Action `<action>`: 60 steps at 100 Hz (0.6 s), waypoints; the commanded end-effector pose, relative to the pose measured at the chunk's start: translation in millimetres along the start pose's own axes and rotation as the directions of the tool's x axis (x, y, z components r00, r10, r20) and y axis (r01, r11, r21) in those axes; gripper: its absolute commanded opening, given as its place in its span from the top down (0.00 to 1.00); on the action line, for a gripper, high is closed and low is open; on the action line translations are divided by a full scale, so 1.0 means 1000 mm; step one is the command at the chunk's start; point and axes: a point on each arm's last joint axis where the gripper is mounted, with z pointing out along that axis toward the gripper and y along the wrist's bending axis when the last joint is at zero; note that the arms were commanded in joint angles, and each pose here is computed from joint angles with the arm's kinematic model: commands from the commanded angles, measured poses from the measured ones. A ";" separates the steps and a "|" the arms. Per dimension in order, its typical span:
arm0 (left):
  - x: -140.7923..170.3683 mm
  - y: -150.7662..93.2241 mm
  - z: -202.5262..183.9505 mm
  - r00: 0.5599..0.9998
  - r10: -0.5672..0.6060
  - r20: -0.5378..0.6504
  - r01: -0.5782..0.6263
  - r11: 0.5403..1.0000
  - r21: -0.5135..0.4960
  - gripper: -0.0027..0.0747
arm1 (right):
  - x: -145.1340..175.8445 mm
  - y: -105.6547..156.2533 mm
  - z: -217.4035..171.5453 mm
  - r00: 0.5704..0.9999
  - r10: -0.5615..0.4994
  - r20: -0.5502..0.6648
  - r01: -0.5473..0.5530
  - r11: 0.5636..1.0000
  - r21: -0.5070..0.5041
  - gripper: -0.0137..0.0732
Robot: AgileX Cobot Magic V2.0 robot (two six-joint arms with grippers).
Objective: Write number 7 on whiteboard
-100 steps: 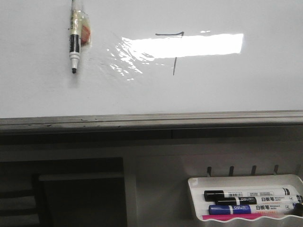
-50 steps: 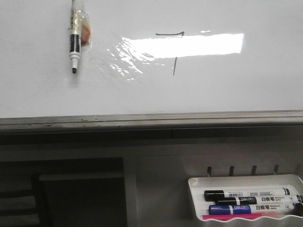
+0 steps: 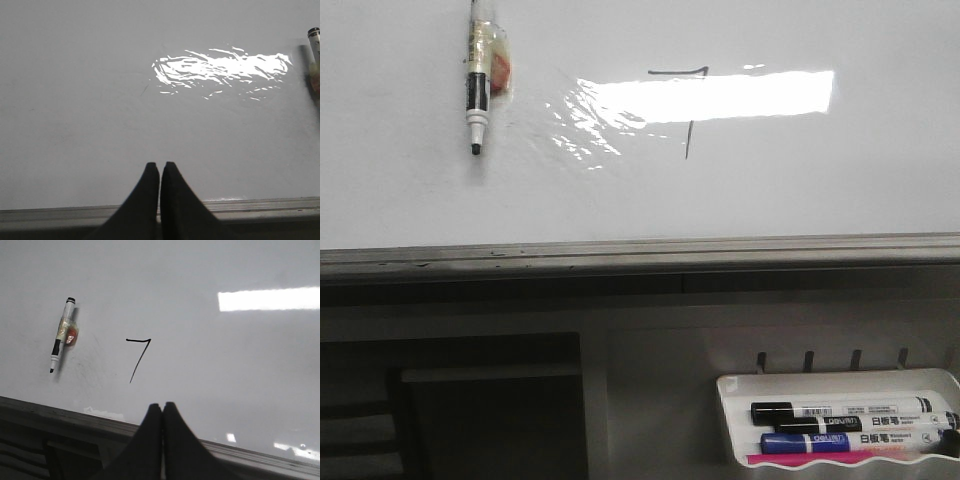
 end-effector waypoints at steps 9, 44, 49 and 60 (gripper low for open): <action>0.004 0.001 -0.001 0.998 -0.018 0.065 0.019 1.000 -0.007 0.99 | -0.011 -0.003 -0.001 0.998 0.010 0.057 -0.013 0.999 0.042 0.92; 0.004 0.001 -0.001 0.998 -0.018 0.065 0.019 1.000 -0.007 0.99 | -0.011 -0.003 -0.001 0.998 0.010 0.057 -0.013 0.999 0.042 0.92; 0.004 0.001 -0.001 0.998 -0.018 0.065 0.019 1.000 -0.007 0.99 | -0.012 -0.003 -0.001 0.998 0.010 0.060 -0.013 0.999 0.045 0.92; 0.004 0.001 -0.001 0.998 -0.018 0.065 0.019 1.000 -0.007 0.99 | -0.016 -0.008 -0.001 0.994 0.005 0.106 -0.016 0.995 0.100 0.92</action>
